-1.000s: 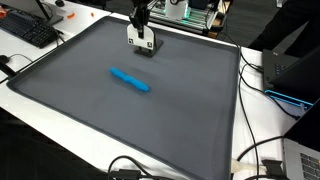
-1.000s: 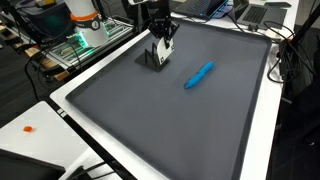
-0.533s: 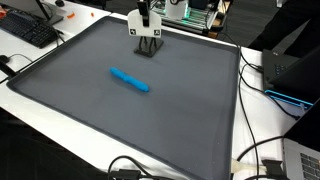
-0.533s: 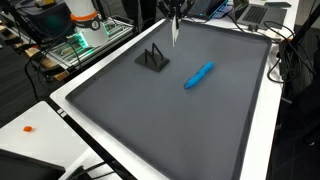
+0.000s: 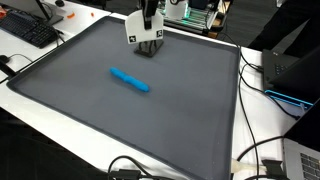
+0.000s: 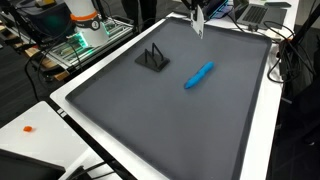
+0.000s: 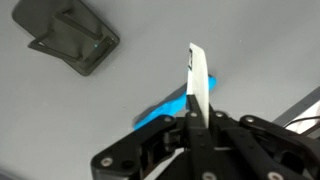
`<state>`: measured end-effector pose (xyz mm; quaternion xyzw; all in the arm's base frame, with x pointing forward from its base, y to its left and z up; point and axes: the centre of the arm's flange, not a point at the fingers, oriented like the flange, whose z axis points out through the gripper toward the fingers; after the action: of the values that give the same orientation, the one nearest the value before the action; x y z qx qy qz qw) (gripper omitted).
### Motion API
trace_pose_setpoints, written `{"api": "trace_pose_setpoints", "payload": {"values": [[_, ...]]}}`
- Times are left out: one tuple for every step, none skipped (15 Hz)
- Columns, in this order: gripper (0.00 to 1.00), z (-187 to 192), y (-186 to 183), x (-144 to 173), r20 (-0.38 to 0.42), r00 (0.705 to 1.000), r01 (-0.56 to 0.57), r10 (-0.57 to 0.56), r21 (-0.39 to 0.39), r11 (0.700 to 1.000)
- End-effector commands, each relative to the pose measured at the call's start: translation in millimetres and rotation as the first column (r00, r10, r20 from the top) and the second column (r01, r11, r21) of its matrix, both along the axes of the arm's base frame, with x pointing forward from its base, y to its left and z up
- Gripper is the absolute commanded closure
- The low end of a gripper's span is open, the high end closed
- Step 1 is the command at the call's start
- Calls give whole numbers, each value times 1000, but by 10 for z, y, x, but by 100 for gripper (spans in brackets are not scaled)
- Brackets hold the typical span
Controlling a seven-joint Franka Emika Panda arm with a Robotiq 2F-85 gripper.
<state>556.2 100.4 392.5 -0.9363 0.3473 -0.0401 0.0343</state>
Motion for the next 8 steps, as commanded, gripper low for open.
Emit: {"api": "trace_pose_setpoints", "payload": {"values": [[99,-57,135,263,-36,980,-197,196,-24,980],[99,-74,169,303,-43,968,-250,248,-27,968],[99,-87,196,332,-58,953,-300,298,-27,954],[99,-102,215,355,-78,935,-348,345,-30,937],[96,-92,188,224,-39,964,-264,264,-13,964],[96,-106,209,253,-50,954,-297,296,-12,955],[96,-116,220,277,-54,949,-312,311,-12,950],[96,-120,225,293,-56,946,-320,319,-11,947]]}}
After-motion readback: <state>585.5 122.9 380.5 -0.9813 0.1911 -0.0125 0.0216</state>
